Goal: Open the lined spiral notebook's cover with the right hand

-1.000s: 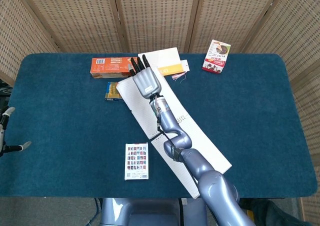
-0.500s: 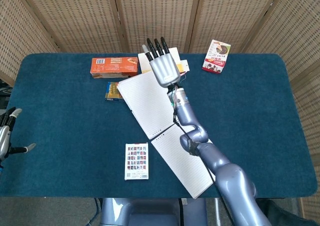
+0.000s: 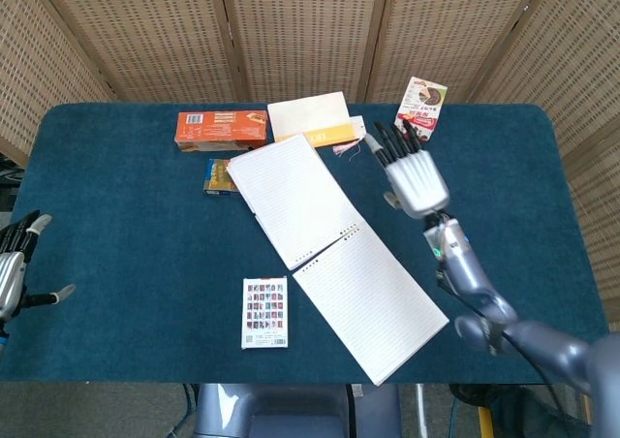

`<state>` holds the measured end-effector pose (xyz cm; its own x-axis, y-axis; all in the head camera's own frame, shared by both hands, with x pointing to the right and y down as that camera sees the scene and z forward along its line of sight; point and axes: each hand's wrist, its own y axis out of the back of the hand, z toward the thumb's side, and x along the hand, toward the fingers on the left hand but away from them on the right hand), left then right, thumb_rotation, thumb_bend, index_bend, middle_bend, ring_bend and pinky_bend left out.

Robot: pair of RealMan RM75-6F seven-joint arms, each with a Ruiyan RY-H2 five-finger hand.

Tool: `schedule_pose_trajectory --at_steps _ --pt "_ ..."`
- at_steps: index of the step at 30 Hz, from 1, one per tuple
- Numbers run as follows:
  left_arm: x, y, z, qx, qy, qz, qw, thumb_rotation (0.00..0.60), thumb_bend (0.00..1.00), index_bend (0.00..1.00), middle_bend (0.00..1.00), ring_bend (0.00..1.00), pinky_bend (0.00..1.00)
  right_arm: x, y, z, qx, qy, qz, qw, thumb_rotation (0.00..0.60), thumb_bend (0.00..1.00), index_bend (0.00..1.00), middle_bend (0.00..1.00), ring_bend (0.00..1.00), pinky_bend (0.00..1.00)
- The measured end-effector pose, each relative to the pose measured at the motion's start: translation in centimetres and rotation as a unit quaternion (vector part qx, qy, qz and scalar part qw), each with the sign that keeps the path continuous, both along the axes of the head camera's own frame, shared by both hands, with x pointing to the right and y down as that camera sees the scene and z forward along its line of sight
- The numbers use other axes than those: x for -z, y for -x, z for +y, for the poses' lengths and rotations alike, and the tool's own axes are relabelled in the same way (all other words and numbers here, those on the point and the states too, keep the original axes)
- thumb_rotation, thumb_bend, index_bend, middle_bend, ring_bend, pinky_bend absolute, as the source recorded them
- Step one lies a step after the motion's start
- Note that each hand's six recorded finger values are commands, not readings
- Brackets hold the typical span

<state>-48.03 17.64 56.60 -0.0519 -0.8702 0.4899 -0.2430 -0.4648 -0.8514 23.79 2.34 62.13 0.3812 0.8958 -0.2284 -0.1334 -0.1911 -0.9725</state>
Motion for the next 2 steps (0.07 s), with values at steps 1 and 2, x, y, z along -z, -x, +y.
schedule_pose_trajectory --at_steps 1,2 --pt "0.1 -0.1 0.1 -0.003 -0.002 0.001 1.0000 0.600 0.00 0.00 0.00 0.00 0.00 0.5 -2.0 1.6 -0.011 0.008 0.003 0.9999 0.600 0.00 0.00 0.00 0.00 0.00" --pt "0.1 -0.1 0.2 -0.004 -0.003 0.001 1.0000 0.600 0.00 0.00 0.00 0.00 0.00 0.9 -3.5 2.7 -0.020 0.012 0.006 0.9997 0.600 0.00 0.00 0.00 0.00 0.00"
